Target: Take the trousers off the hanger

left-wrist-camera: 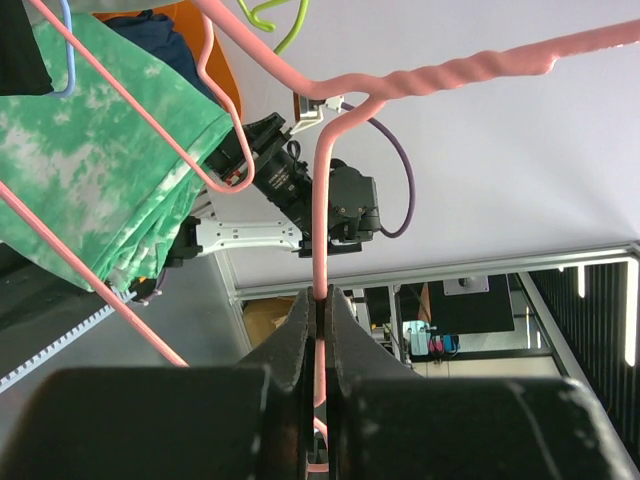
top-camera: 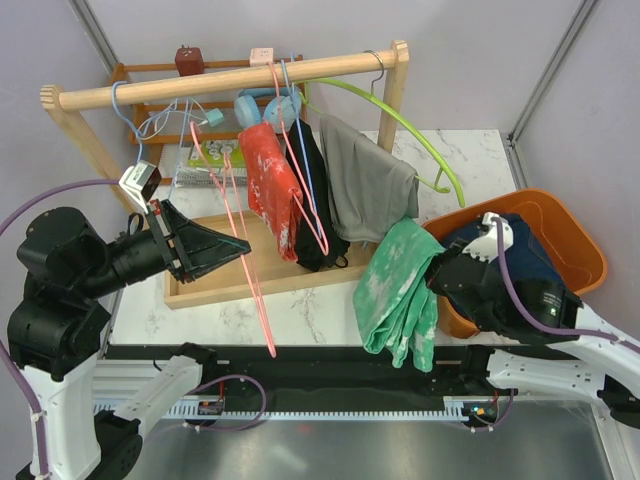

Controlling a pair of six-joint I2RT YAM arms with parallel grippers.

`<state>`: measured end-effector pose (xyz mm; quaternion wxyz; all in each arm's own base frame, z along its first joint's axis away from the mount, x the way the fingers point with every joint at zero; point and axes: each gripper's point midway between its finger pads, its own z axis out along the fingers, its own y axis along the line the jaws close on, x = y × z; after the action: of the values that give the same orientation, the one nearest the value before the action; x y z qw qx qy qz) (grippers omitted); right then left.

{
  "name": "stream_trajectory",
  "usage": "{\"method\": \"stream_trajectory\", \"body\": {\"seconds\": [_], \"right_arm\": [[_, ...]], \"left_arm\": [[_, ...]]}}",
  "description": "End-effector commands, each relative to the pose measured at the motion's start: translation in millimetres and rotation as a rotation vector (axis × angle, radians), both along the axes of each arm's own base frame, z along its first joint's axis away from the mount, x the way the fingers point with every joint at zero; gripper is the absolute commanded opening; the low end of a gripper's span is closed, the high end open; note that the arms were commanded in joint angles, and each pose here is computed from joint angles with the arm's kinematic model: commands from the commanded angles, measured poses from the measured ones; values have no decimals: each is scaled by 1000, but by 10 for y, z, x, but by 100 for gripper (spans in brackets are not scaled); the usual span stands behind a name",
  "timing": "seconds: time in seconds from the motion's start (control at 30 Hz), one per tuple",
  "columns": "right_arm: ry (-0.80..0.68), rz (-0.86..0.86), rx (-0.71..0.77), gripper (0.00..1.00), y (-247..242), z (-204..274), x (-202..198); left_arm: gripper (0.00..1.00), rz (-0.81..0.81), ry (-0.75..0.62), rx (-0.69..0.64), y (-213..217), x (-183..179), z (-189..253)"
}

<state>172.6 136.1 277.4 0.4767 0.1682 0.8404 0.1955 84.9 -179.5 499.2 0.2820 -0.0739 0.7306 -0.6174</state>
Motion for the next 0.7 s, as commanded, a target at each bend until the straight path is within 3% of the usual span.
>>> {"method": "stream_trajectory", "body": {"seconds": [0.0,0.4,0.6,0.67], "right_arm": [[-116,-152,194,0,-143,381,142],[-216,-426,60,0,-530,759,619],[-192,-302,175,0,-417,798,882],[-243,-247,220,0,-376,927,935]], "left_arm": [[2,-41,-24,-28,-22,-84,86],[2,-59,-19,-28,-27,-130,52],[2,-65,-13,-30,-20,-171,12],[2,-70,-13,-29,-24,-173,3]]}}
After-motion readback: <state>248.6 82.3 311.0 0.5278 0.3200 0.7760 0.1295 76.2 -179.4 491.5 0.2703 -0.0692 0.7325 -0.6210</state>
